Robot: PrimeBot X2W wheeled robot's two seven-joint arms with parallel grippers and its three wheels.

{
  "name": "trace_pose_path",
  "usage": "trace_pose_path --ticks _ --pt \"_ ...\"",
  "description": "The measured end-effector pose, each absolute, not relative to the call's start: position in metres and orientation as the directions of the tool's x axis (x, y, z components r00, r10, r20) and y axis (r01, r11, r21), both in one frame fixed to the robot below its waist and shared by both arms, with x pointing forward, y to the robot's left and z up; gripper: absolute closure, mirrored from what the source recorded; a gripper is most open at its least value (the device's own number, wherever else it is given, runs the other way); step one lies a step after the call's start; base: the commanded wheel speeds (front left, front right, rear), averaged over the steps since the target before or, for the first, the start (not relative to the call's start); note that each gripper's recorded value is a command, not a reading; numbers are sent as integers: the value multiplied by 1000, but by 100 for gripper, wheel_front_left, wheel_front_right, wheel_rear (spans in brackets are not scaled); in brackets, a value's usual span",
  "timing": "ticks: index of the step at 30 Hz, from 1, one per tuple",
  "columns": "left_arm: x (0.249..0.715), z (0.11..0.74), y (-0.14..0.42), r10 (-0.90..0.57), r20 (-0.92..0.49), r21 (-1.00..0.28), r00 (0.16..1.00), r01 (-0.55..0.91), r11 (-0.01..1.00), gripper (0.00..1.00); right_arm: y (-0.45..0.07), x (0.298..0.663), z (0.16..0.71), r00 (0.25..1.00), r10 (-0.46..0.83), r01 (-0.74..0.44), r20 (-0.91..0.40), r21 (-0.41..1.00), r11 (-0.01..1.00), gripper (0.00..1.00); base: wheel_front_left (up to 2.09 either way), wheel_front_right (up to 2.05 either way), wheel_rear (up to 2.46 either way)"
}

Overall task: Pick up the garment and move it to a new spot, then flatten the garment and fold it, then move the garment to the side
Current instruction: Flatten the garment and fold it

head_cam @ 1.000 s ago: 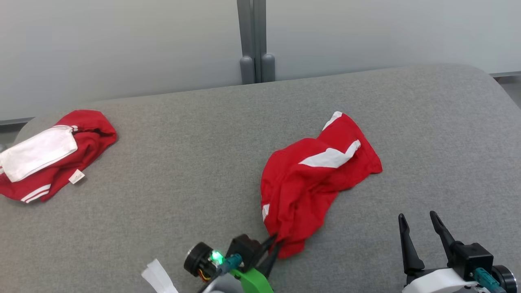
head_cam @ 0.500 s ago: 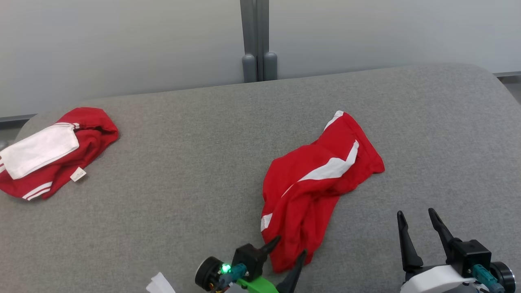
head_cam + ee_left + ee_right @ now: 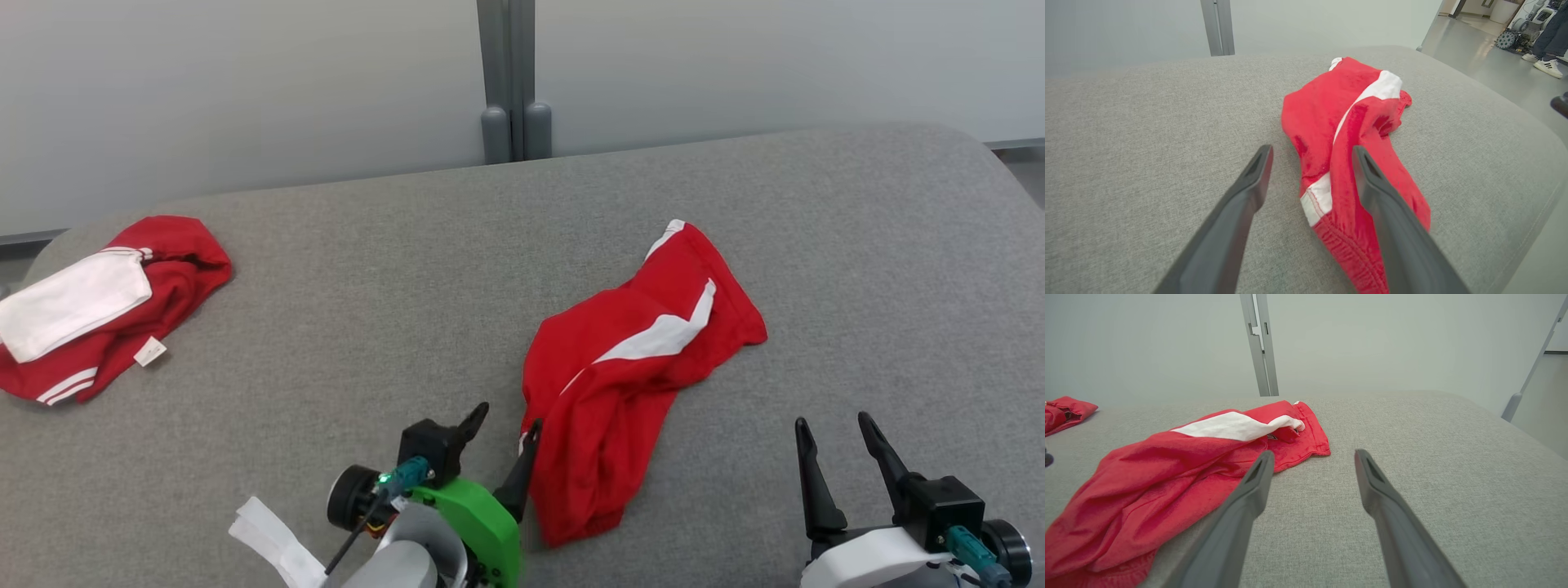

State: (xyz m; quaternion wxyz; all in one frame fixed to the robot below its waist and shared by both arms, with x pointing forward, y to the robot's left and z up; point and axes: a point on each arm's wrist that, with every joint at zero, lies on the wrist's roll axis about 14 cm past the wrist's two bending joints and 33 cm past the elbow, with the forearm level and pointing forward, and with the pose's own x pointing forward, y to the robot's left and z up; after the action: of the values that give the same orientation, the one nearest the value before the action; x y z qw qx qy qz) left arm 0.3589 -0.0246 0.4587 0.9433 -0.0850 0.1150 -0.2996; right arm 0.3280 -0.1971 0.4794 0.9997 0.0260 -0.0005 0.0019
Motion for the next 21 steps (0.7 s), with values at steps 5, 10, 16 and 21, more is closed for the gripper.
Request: trace_pose_path --ticks 5,10,16,21 --pt "369 437 -24 -585 -257 -244 769 534 809 0 -202 330 478 1000 -12 12 -6 48 999 0 0 0 0" --pt "363 416 -37 -633 -335 -283 698 566 774 0 -211 328 474 999 -43 44 -20 45 998 0 0 0 0" --pt "358 403 -49 -667 -373 -303 645 595 744 100 -221 325 472 997 -76 77 -30 43 996 0 0 0 0" --pt "382 419 -44 -641 -309 -235 702 597 767 100 -227 322 472 995 -95 96 -28 47 994 0 0 0 0"
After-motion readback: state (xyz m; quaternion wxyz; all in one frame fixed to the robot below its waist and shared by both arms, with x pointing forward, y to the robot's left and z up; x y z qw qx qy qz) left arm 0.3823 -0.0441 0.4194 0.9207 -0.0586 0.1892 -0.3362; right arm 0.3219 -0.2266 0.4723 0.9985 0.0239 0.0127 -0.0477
